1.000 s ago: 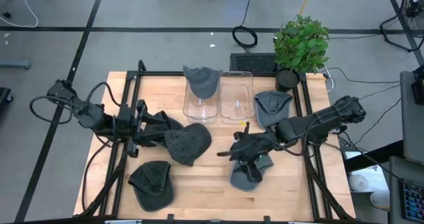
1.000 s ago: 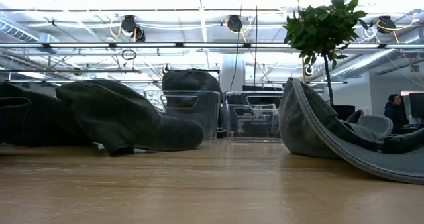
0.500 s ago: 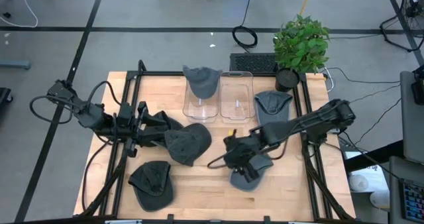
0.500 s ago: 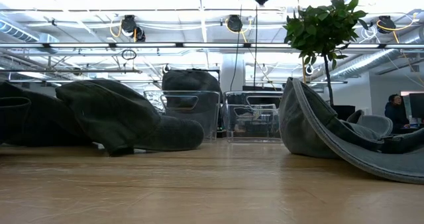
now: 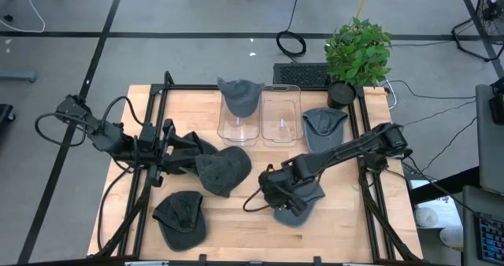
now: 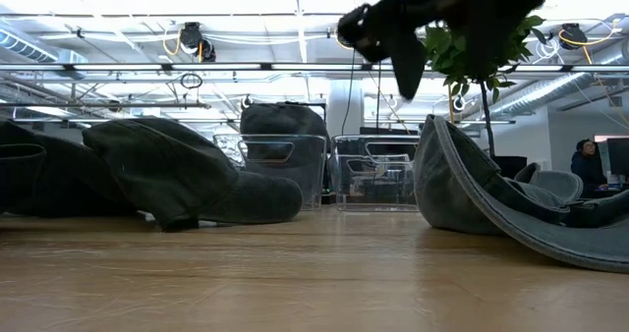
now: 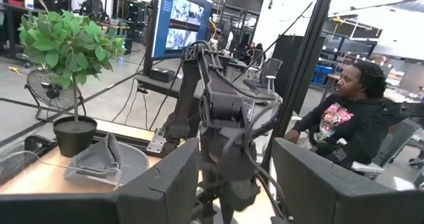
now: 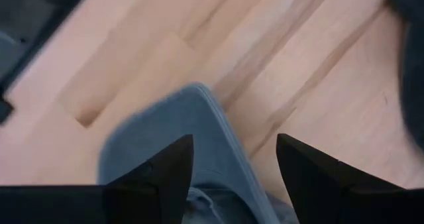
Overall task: Pick & Place hat
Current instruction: Put the bottom gray cap into the left transparent bin
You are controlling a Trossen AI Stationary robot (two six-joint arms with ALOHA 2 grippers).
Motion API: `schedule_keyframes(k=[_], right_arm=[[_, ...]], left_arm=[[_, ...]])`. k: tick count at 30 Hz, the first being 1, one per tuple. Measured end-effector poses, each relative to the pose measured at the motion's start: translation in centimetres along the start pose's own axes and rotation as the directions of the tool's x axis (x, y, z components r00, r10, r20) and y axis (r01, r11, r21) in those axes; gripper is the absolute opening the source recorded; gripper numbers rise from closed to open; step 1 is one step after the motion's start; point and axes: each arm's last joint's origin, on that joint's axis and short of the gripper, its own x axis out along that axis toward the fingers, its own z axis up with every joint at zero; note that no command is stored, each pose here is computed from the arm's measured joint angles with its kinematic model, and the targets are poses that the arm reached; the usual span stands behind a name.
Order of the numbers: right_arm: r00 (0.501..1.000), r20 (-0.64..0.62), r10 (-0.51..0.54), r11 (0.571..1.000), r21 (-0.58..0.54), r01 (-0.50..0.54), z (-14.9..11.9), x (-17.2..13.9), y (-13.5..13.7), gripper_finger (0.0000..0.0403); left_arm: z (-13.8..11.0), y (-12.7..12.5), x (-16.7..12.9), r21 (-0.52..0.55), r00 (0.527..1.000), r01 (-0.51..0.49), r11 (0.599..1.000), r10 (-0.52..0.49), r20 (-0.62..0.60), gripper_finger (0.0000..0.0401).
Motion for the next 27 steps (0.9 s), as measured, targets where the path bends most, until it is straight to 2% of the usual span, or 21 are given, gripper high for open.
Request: schedule_keyframes(k=[8, 17, 22, 27], right_arm=[[0.995, -0.099, 0.028, 1.0, -0.01, -0.029, -0.9, 2.6, -1.2, 0.0205], [0.993, -0.105, 0.059, 0.998, -0.01, -0.06, -1.1, 2.6, -1.1, 0.0199], [0.992, -0.108, 0.057, 0.998, -0.017, -0.059, -1.1, 2.6, -1.1, 0.016], [0.994, -0.098, 0.05, 0.998, -0.043, -0.054, -1.0, 2.6, -1.2, 0.009]], left_arm=[[0.0, 0.0, 0.0, 0.059, 1.0, 0.0, 0.998, 0.0, 0.0, 0.02], [0.0, 0.0, 0.0, 0.064, 1.0, -0.001, 0.998, 0.001, 0.001, 0.02], [0.0, 0.0, 0.0, 0.058, 1.0, 0.0, 0.998, 0.0, 0.001, 0.02], [0.2, 0.0, 0.0, 0.047, 1.0, 0.003, 0.999, -0.004, 0.019, 0.02]])
